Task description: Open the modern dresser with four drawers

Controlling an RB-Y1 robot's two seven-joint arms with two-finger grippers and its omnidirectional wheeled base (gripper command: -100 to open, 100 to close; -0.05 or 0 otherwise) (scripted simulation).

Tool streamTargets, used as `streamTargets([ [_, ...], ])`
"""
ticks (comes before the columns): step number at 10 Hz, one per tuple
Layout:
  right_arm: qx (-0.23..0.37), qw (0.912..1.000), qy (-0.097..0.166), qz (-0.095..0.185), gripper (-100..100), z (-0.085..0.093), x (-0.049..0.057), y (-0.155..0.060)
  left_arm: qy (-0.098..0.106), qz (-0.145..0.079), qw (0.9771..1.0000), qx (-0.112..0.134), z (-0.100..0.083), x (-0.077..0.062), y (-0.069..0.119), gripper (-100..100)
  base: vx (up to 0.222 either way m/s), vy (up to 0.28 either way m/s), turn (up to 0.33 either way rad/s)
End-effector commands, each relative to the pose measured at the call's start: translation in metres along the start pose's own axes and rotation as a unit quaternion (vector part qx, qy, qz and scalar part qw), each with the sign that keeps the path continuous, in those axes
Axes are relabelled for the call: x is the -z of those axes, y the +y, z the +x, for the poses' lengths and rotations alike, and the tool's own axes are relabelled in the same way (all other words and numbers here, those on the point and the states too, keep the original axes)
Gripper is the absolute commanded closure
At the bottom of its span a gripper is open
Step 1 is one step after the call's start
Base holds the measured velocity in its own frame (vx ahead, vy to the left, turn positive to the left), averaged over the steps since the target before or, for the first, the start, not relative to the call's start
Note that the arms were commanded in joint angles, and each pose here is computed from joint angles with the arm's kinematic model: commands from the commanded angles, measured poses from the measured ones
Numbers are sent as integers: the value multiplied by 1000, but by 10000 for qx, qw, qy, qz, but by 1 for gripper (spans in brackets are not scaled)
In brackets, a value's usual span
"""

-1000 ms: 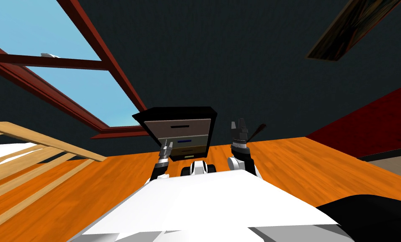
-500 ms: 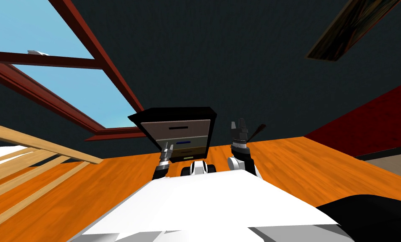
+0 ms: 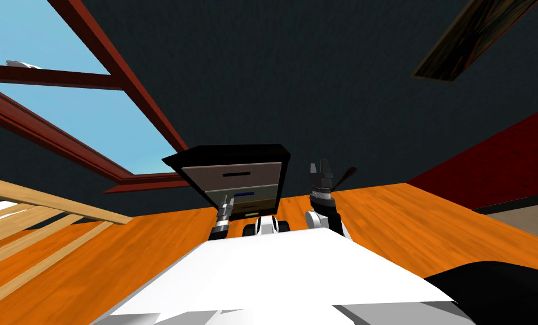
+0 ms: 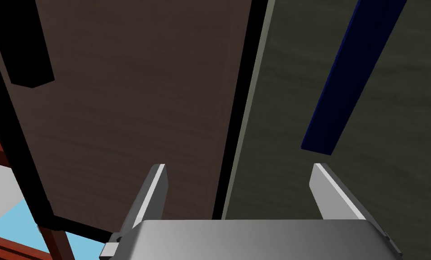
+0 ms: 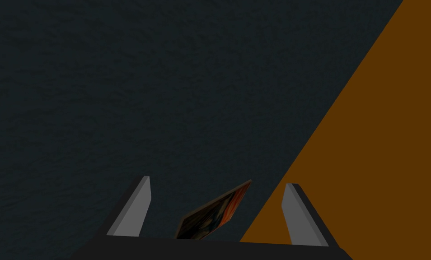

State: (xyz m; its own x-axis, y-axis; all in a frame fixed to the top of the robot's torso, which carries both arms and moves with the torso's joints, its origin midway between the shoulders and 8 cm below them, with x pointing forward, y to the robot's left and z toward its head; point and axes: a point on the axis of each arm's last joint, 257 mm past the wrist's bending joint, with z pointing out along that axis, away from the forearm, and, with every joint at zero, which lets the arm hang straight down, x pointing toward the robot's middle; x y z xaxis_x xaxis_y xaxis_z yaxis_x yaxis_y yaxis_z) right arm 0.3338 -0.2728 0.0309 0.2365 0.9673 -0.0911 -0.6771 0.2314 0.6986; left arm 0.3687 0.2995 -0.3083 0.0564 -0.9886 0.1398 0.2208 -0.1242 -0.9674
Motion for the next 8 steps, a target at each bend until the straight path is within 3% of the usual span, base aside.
streamTargets([
  [1, 0, 10000, 0, 0, 0, 0, 0, 0, -61, -185, 9998, 54, 0, 11, 21, -100, 45, -9, -24],
  [8, 0, 10000, 0, 0, 0, 0, 0, 0, -190, -553, 9981, 186, 1, 37, 60, -100, 40, -11, -18],
])
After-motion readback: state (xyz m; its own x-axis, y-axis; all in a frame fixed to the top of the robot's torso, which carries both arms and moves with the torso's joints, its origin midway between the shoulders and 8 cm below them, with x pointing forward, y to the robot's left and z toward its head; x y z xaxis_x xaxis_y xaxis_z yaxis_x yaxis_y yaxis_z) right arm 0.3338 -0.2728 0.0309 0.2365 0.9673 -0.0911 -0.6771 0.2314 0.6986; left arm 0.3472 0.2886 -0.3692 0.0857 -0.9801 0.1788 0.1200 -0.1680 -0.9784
